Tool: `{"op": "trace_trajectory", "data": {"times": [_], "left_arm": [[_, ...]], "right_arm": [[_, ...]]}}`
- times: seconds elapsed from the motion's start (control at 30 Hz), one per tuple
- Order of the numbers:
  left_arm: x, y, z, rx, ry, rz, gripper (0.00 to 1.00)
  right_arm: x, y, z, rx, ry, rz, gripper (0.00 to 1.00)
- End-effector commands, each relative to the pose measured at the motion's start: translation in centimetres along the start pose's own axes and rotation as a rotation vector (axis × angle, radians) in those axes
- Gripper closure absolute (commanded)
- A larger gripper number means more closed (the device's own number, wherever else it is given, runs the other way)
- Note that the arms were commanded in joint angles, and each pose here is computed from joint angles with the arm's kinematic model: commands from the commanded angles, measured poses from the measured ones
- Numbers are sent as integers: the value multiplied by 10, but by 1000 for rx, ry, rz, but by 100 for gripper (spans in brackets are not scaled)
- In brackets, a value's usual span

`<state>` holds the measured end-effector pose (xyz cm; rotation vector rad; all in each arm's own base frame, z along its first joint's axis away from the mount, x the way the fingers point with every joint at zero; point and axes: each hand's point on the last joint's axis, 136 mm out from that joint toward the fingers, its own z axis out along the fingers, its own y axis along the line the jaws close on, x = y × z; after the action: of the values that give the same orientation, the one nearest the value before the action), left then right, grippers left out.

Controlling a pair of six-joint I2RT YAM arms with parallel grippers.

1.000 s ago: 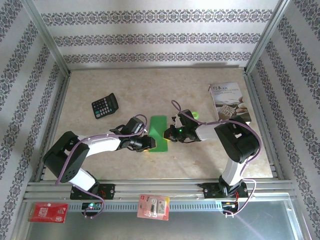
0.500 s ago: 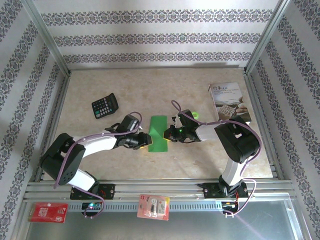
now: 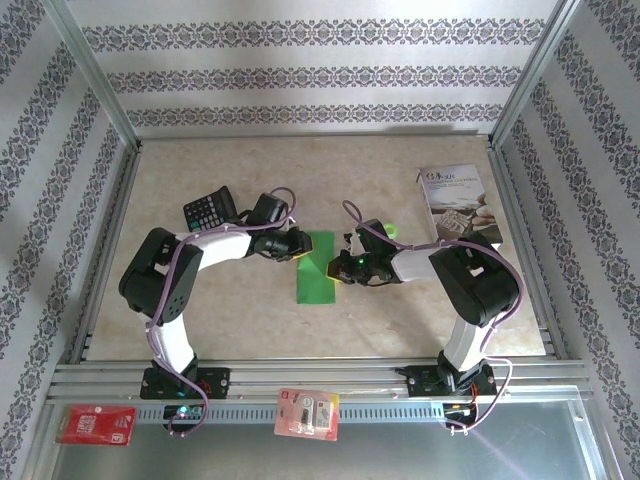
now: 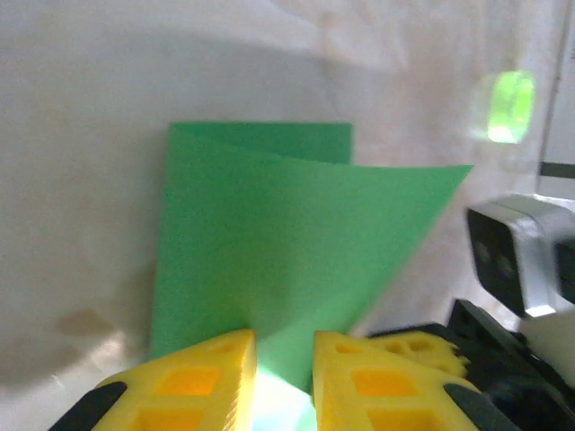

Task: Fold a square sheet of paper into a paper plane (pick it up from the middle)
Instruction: First fold the square sheet of paper in half at the center of the table.

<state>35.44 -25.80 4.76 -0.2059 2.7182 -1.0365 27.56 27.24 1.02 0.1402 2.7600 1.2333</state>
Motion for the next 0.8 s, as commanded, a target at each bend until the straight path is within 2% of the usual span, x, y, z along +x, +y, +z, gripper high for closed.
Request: {"op": "trace_trajectory", "data": {"times": [0.0, 0.2, 0.3, 0.43, 0.6, 0.77], "left_arm": [[-2, 18, 6, -40, 32, 8, 78], [-19, 34, 4, -68, 8, -5, 77], [-27, 24, -7, -65, -12, 21, 75], [-32, -2, -18, 2, -35, 45, 72], [-31, -9, -4, 41, -4, 42, 72], [-41, 3, 9, -5, 1, 44, 72]], "right_arm": [[39, -87, 9, 302, 65, 94, 100], [41, -89, 10, 307, 69, 97, 100], [42, -90, 9, 310, 70, 97, 100], [41, -90, 9, 312, 67, 99, 100], [41, -90, 10, 312, 69, 98, 100], [42, -92, 10, 315, 71, 98, 100]]}}
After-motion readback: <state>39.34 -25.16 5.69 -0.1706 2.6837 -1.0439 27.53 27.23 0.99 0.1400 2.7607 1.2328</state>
